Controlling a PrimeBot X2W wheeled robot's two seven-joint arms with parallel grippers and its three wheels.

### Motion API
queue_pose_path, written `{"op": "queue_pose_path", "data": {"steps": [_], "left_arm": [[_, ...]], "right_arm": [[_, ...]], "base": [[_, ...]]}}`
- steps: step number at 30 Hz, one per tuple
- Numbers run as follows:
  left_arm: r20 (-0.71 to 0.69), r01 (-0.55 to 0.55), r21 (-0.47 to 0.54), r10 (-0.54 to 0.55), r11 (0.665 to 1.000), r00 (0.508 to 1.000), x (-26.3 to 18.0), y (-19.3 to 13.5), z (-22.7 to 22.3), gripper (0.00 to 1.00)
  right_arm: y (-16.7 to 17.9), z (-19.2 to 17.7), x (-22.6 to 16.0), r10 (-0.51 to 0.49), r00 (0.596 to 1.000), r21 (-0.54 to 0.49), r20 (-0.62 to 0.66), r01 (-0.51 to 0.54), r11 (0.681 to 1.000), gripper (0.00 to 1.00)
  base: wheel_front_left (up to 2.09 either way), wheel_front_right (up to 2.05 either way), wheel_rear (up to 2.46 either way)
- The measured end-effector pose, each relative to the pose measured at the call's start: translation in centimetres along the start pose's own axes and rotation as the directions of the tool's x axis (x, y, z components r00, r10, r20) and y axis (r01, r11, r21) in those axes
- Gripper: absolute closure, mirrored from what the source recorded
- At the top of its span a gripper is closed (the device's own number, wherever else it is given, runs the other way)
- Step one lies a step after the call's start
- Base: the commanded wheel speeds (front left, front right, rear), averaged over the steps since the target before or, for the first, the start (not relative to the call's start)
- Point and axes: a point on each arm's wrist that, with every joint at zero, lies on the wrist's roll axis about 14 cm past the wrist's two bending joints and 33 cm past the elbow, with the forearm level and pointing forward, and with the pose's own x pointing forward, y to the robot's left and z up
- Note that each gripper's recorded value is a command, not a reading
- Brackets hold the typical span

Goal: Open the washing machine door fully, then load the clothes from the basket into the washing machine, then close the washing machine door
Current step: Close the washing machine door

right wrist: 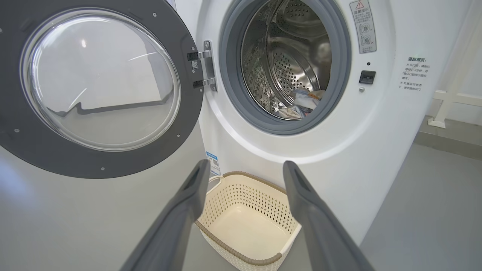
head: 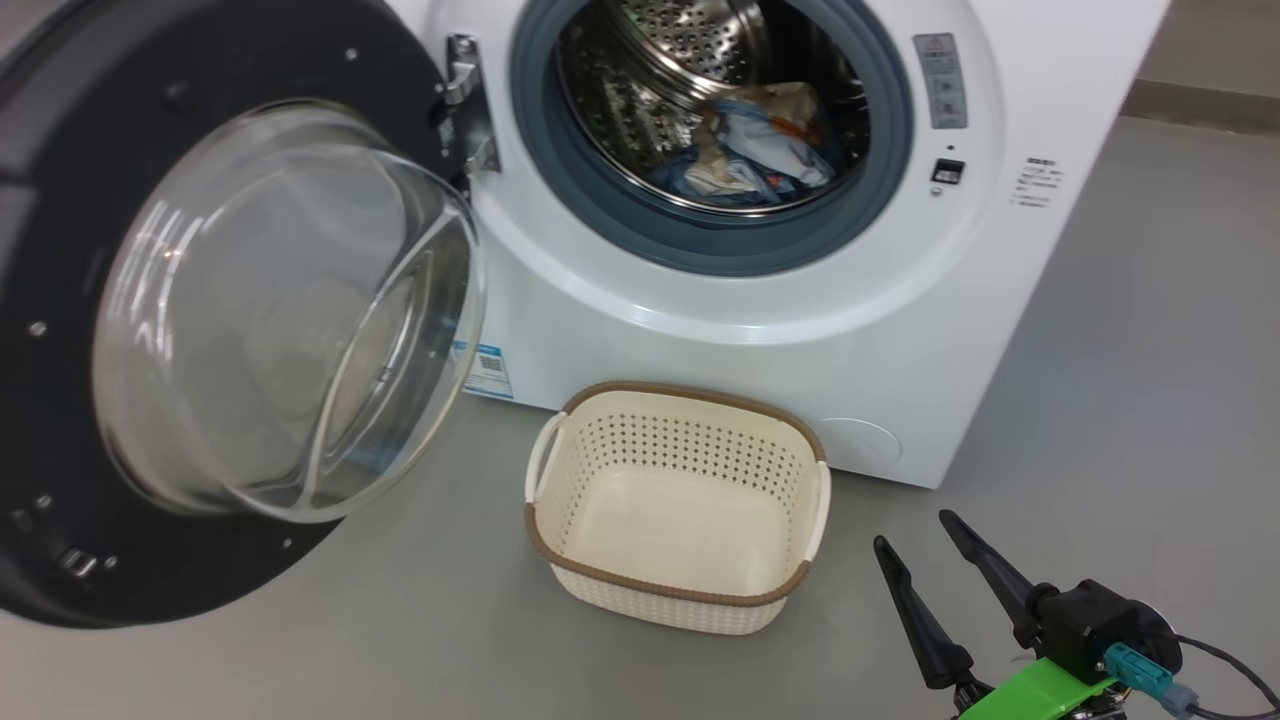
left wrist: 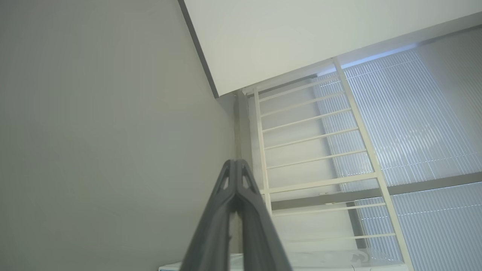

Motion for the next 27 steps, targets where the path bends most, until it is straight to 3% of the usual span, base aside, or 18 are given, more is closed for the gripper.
{"op": "queue_pose_path", "data": {"steps": [11, 17, 27], "left_arm": [[-0.151, 0.027, -0.089, -0.04, 0.996, 0.988, 2.1, -4.3, -7.1, 1.0], [-0.265, -0.005, -0.098, -0.021, 0.995, 0.964, 2.2, -3.7, -11.6, 1.0], [-0.394, -0.04, -0.093, 0.0, 0.995, 0.919, 1.5, -2.7, -14.1, 1.0]], "right_arm": [[-1.9, -0.5, -1.3, -0.046, 0.999, -0.015, -0.02, 0.046, 0.999, 0.0], [-2.5, -0.8, -1.3, -0.058, 0.998, -0.014, -0.025, 0.058, 0.998, 0.0], [-2.4, -0.5, -0.9, -0.051, 0.999, -0.017, -0.016, 0.051, 0.999, 0.0]], "base": [[0.0, 0.0, 0.0], [0.0, 0.0, 0.0], [0.0, 0.0, 0.0]]}}
